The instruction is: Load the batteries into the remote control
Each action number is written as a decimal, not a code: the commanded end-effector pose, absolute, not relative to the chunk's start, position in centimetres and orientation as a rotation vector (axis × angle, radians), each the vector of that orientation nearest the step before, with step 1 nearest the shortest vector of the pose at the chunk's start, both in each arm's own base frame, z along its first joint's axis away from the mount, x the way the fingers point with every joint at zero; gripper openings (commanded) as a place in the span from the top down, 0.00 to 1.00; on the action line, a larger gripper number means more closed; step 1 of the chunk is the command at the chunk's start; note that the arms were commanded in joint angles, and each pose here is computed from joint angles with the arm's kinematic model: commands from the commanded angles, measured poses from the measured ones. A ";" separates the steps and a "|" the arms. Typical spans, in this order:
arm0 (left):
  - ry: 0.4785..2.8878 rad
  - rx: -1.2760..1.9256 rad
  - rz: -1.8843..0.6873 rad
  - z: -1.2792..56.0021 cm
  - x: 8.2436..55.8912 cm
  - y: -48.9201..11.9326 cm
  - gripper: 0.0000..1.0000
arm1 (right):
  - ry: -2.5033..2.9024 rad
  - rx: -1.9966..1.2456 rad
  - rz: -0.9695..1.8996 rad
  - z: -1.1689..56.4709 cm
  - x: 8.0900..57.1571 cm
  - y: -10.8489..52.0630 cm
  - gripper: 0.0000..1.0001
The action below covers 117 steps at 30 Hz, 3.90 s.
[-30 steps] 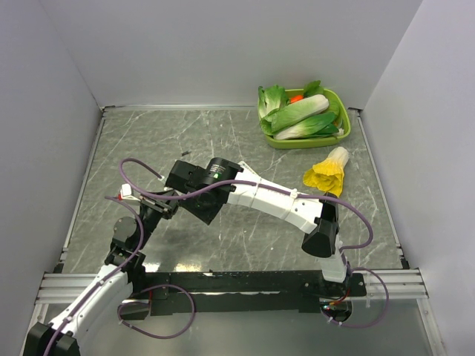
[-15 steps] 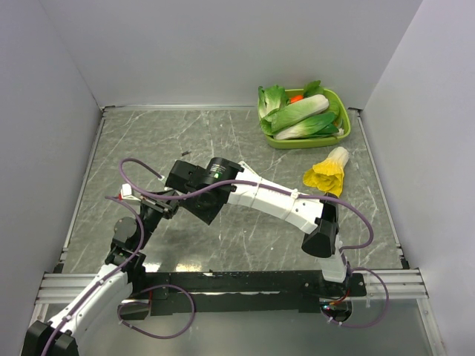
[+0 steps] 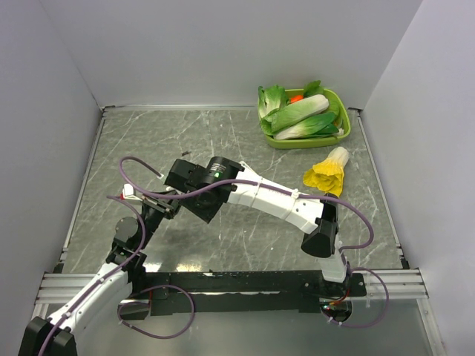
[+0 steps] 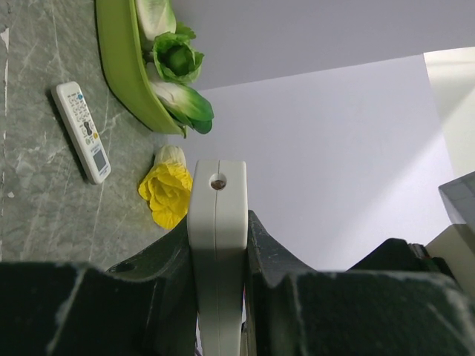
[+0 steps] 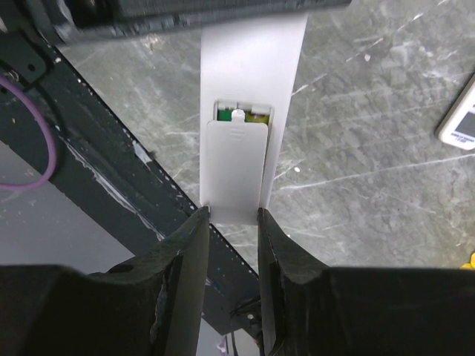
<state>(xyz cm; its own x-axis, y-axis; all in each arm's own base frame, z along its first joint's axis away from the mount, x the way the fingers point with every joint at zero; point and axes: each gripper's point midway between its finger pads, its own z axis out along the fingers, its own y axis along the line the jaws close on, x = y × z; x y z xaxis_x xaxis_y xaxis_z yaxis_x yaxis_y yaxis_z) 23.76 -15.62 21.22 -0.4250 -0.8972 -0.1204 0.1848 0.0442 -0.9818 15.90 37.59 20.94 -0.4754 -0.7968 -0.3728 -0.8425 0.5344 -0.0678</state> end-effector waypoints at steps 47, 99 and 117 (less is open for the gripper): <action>1.532 -0.906 -1.483 13.7 22.4 -15.0 0.98 | 2.502 -1.377 0.125 20.5 14.6 35.6 0.63; 1.504 -0.970 -1.445 13.0 22.8 -14.1 0.98 | 2.529 -1.397 0.103 20.6 13.7 33.9 0.62; 1.507 -0.980 -1.455 13.0 22.8 -14.2 0.98 | 2.528 -1.411 0.103 20.4 13.6 33.8 0.60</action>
